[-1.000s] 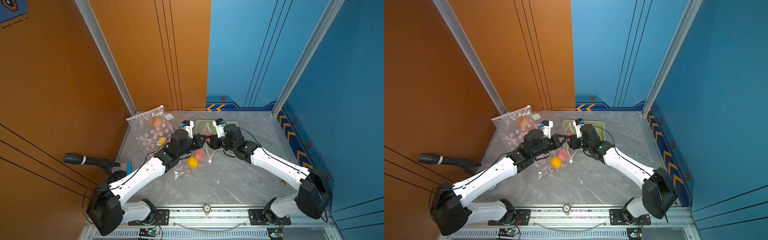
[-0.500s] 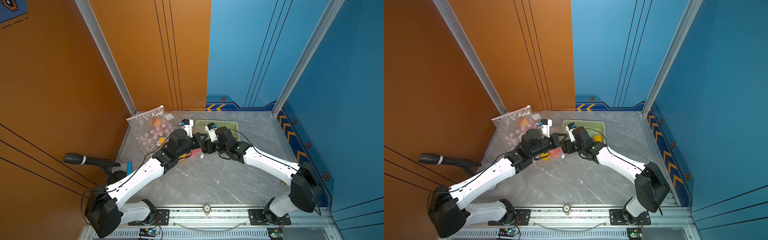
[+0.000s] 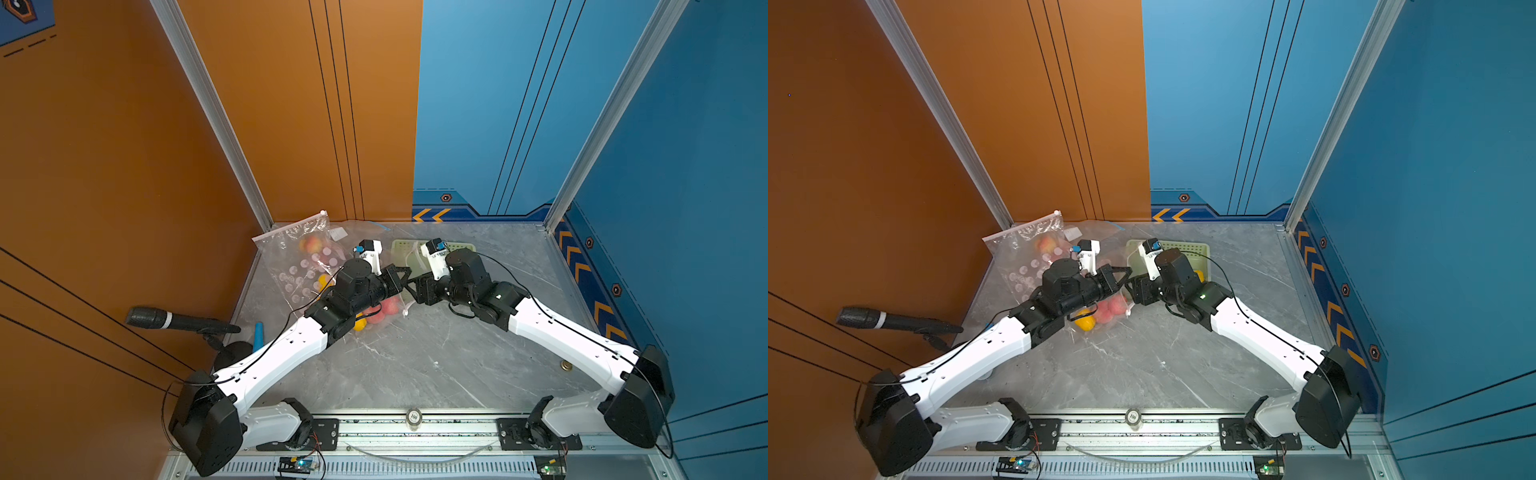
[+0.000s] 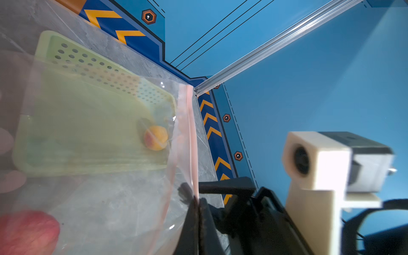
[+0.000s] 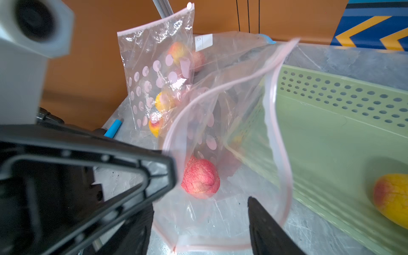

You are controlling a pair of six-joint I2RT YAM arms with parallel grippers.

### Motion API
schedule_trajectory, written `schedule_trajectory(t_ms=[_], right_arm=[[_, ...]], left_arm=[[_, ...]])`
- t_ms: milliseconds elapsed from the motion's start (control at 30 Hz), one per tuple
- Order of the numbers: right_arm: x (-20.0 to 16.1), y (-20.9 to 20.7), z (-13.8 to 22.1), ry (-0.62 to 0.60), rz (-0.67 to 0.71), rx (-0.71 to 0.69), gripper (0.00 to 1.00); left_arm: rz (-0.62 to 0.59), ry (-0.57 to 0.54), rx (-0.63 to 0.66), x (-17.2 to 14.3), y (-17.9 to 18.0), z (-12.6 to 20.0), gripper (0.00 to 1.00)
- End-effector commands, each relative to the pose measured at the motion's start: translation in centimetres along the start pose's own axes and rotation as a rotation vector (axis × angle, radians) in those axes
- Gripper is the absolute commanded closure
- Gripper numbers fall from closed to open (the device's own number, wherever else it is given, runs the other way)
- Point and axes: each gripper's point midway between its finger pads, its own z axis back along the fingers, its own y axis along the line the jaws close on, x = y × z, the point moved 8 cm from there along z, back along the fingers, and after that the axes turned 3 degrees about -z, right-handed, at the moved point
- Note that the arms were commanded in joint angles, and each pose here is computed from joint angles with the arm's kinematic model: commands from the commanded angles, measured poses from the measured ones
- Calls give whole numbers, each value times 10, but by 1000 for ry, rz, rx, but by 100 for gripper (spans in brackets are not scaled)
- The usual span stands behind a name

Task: Place the peach in a zip-top bag and seal the zipper
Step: Place the peach in the zipper food storage bag, then pick up the peach from the basket.

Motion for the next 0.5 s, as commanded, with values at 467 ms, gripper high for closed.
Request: schedule_trajectory(t_ms=[467], right_arm=[[21, -105, 37, 116, -259, -544, 37]], left_arm=[[-12, -9, 31, -1, 12, 2, 100]])
